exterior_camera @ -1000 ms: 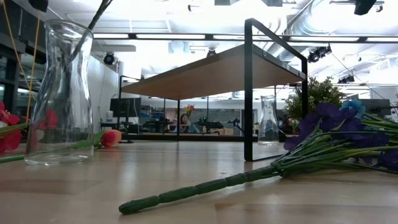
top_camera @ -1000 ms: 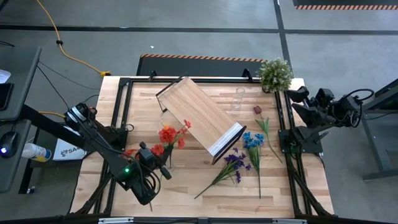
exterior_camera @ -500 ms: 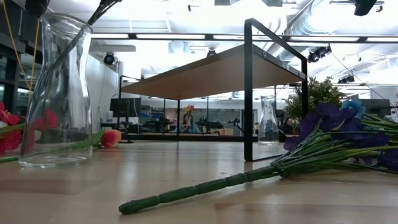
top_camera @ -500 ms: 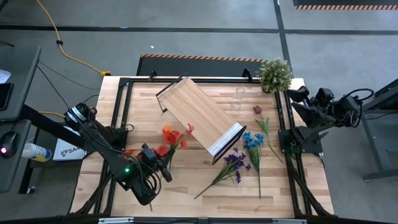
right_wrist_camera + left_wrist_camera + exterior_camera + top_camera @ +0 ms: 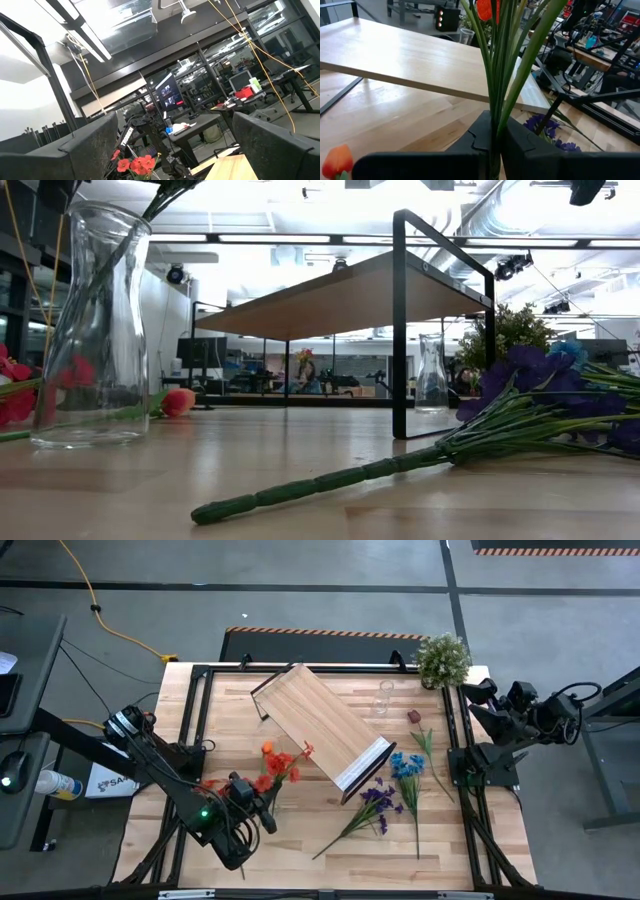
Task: Pick and place flowers into a vace then onto a shelf
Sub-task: Put the top orange flowers into the bottom transparent vase
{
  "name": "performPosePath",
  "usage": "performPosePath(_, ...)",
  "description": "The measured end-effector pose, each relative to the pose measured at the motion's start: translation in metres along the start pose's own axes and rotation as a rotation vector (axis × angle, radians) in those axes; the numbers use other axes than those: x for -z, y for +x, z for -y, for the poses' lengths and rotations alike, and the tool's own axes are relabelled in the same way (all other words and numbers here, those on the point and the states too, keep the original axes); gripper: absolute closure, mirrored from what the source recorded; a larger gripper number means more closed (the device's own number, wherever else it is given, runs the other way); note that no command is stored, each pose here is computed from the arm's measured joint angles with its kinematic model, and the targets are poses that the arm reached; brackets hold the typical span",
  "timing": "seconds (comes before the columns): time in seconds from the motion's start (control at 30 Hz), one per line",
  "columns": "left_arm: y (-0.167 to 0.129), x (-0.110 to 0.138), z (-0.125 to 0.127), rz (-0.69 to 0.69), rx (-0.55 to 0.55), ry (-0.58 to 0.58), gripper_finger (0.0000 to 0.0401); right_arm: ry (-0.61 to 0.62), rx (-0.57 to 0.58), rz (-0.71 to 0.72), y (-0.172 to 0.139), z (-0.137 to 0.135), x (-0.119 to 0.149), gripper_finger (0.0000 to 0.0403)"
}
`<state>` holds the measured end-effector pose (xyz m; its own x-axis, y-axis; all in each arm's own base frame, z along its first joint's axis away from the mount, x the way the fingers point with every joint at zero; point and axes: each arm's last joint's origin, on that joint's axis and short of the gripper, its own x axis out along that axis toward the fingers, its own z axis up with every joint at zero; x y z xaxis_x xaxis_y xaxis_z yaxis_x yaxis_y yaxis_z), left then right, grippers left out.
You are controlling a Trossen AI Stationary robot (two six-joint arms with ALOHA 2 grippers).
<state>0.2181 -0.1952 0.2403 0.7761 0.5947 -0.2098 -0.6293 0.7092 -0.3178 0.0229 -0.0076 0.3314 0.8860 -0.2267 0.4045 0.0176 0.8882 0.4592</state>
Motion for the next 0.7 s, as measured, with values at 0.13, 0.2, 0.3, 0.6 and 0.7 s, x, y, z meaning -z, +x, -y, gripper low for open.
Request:
performPosePath(0.13, 0.0, 0.0, 0.0001, -0.001, 0.0, -0.005, 0.0341, 0.0, 0.0, 0.0, 0.0, 0.0, 0.0, 0.0022)
performPosePath(0.2, 0.0, 0.0003, 0.0001, -0.012, 0.001, -0.004, 0.0341, 0.0, 0.0, 0.0, 0.0, 0.0, 0.0, 0.0022)
performPosePath(0.3, 0.0, 0.0011, 0.0001, -0.037, 0.003, -0.004, 0.0341, 0.0, 0.0, 0.0, 0.0, 0.0, 0.0, 0.0022)
performPosePath(0.6, -0.0002, 0.0018, 0.0, -0.063, 0.005, 0.005, 0.0341, 0.0, 0.0, 0.0, 0.0, 0.0, 0.0, 0.0022)
performPosePath(0.7, -0.0002, 0.0025, 0.0, -0.086, 0.006, 0.006, 0.0341, 0.0, 0.0, 0.0, 0.0, 0.0, 0.0, 0.0022)
